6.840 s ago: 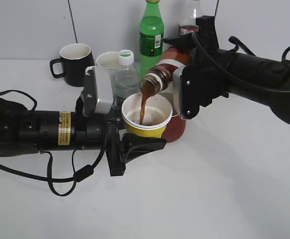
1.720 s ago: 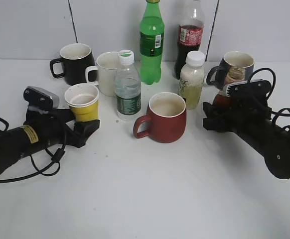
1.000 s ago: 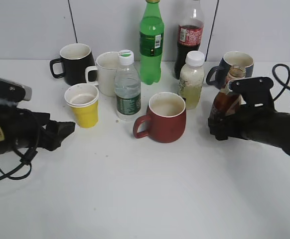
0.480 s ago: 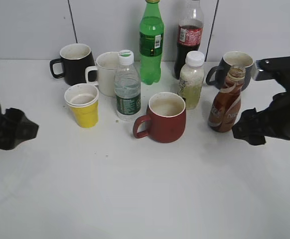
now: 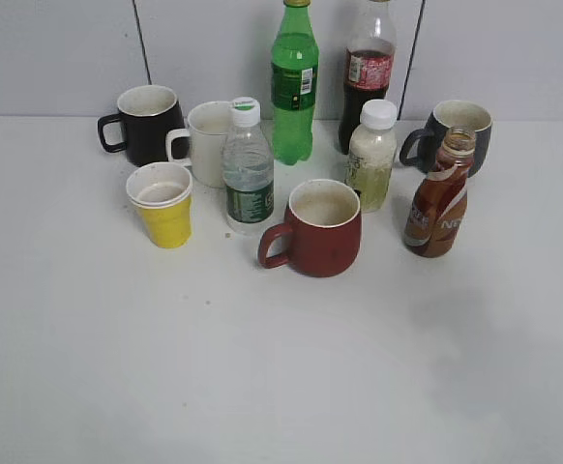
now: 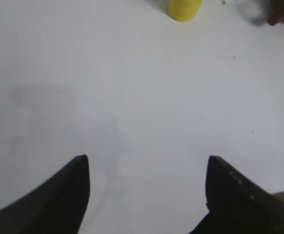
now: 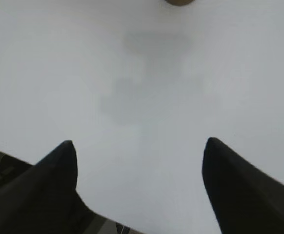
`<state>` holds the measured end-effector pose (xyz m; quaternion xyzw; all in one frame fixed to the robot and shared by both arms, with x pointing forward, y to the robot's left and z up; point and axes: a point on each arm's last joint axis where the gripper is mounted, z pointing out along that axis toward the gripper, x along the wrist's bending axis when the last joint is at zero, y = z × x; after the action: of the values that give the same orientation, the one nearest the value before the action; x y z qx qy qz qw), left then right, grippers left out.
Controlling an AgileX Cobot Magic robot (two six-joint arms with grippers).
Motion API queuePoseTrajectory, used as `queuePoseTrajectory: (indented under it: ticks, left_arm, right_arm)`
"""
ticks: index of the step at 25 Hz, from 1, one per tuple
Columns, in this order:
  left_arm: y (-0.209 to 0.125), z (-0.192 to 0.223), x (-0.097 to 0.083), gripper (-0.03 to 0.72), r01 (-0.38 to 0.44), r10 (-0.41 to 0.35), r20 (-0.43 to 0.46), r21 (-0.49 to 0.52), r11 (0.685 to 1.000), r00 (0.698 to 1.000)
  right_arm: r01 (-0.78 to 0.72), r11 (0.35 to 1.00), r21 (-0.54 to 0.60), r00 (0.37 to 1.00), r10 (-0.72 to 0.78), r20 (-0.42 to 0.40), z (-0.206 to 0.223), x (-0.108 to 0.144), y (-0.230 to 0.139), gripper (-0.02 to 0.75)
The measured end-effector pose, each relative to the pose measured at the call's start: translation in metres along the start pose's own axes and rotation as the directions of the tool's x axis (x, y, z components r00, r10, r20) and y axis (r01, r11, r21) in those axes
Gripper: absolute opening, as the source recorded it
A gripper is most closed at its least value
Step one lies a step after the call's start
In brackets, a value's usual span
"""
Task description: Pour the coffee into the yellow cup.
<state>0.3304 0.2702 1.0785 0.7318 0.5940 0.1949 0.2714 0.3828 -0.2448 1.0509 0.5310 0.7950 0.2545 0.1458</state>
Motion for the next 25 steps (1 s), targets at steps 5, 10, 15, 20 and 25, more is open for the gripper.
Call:
queuePoseTrajectory:
  ticks: [5, 10, 15, 20, 25]
  left_arm:
    - [-0.036, -0.037, 0.009, 0.550, -0.022, 0.027, 0.031, -0.144, 0.989, 0.999]
    - [-0.070, -0.062, 0.015, 0.549, -0.058, 0.087, 0.074, -0.326, 0.943, 0.993]
    - [-0.085, -0.056, 0.017, 0.546, -0.088, 0.127, 0.066, -0.415, 0.906, 0.990]
    - [-0.086, -0.050, 0.016, 0.532, -0.097, 0.134, 0.064, -0.409, 0.907, 0.989]
    - [-0.086, -0.050, 0.016, 0.531, -0.097, 0.135, 0.065, -0.410, 0.907, 0.989]
  right_arm:
    - [0.051, 0.989, -0.139, 0.999, -0.051, 0.002, -0.054, 0.009, -0.043, 0.595]
    - [0.091, 0.953, -0.289, 0.996, -0.089, 0.021, -0.078, 0.015, -0.097, 0.595]
    - [0.114, 0.864, -0.490, 0.994, -0.100, 0.054, -0.094, 0.018, -0.128, 0.595]
    - [0.116, 0.853, -0.509, 0.993, -0.100, 0.059, -0.095, 0.018, -0.130, 0.595]
    - [0.113, 0.860, -0.498, 0.994, -0.098, 0.056, -0.093, 0.018, -0.126, 0.594]
